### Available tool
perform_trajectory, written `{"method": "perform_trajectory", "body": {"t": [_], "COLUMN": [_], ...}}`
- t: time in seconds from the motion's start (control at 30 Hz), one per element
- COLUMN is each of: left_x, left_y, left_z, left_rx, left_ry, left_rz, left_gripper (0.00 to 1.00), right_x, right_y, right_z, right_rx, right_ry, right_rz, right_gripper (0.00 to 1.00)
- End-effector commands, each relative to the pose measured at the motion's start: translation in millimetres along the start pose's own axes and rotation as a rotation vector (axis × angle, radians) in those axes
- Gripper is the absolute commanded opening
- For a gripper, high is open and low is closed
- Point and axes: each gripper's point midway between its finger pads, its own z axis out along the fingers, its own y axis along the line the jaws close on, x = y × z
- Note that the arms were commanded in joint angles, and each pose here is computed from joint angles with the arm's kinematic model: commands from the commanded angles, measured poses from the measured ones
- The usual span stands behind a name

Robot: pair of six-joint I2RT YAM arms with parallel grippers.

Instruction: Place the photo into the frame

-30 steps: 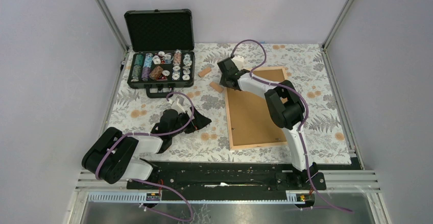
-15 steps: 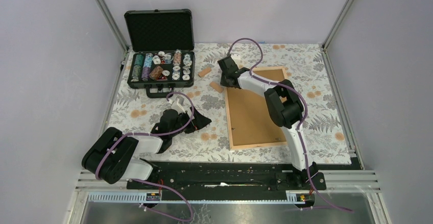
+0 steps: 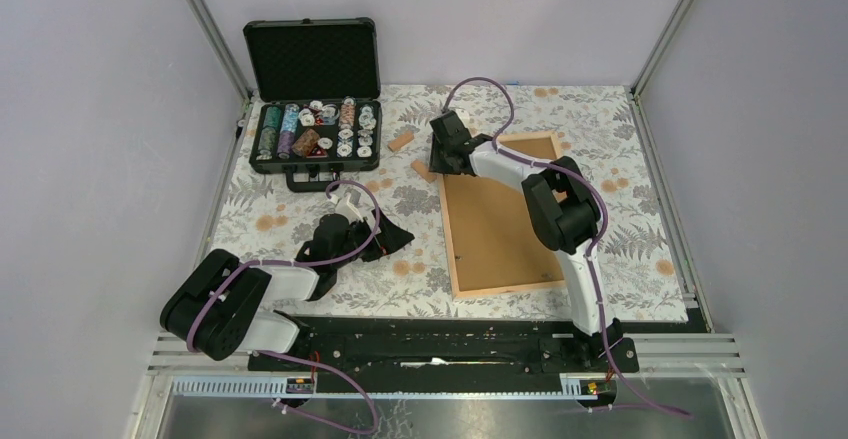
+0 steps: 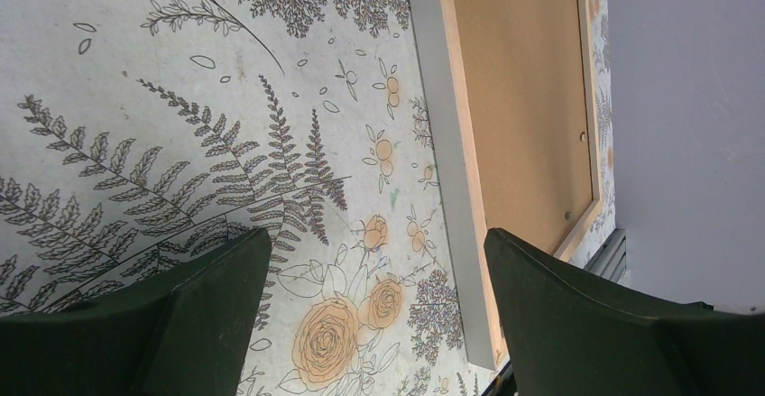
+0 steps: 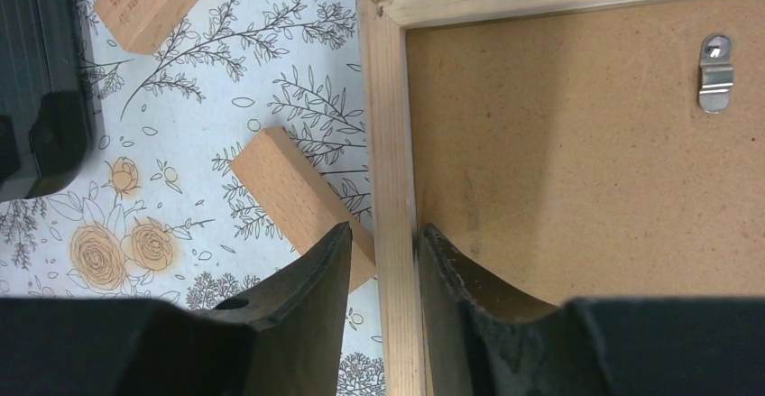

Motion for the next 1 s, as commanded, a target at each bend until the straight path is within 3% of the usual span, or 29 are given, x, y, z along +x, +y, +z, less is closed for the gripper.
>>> {"method": "perform_trajectory", "body": {"t": [0.0, 0.13, 0.33, 0.43, 0.7, 0.9, 0.97], "left_x": [-6, -6, -6, -6, -5, -5, -4], "left_y": [-6, -5, -4, -4, -4, -5, -6], "left_z": [5, 5, 5, 5, 6, 7, 8], "left_rx": [0.011, 0.006, 0.004, 0.003, 0.002, 0.003, 0.002], "left_ry": [-0.008, -0.007, -0.005, -0.007, -0.004, 0.005, 0.010], "left_rz": [0.020, 0.018, 0.017, 0.018, 0.017, 0.021, 0.031], "left_gripper": [0.94, 0.94, 0.94, 0.94, 0.94, 0.94, 0.94], "right_x": [39, 42, 53, 55, 54, 42, 25], "right_y": [-14, -18, -21, -22, -17, 5, 14], "right_z": [-9, -7, -6, -4, -3, -15, -30], "right_rx": [0.040, 0.061, 0.081, 0.092, 0.073, -0.033, -0.062], "right_ry": [0.147, 0.175, 0.223, 0.240, 0.243, 0.245, 0.205], "right_rz": [-0.103, -0.147, -0.180, -0.189, -0.189, -0.192, -0.201], "right_gripper": [0.43, 0.47, 0.42, 0.26, 0.00, 0.00, 0.14]}}
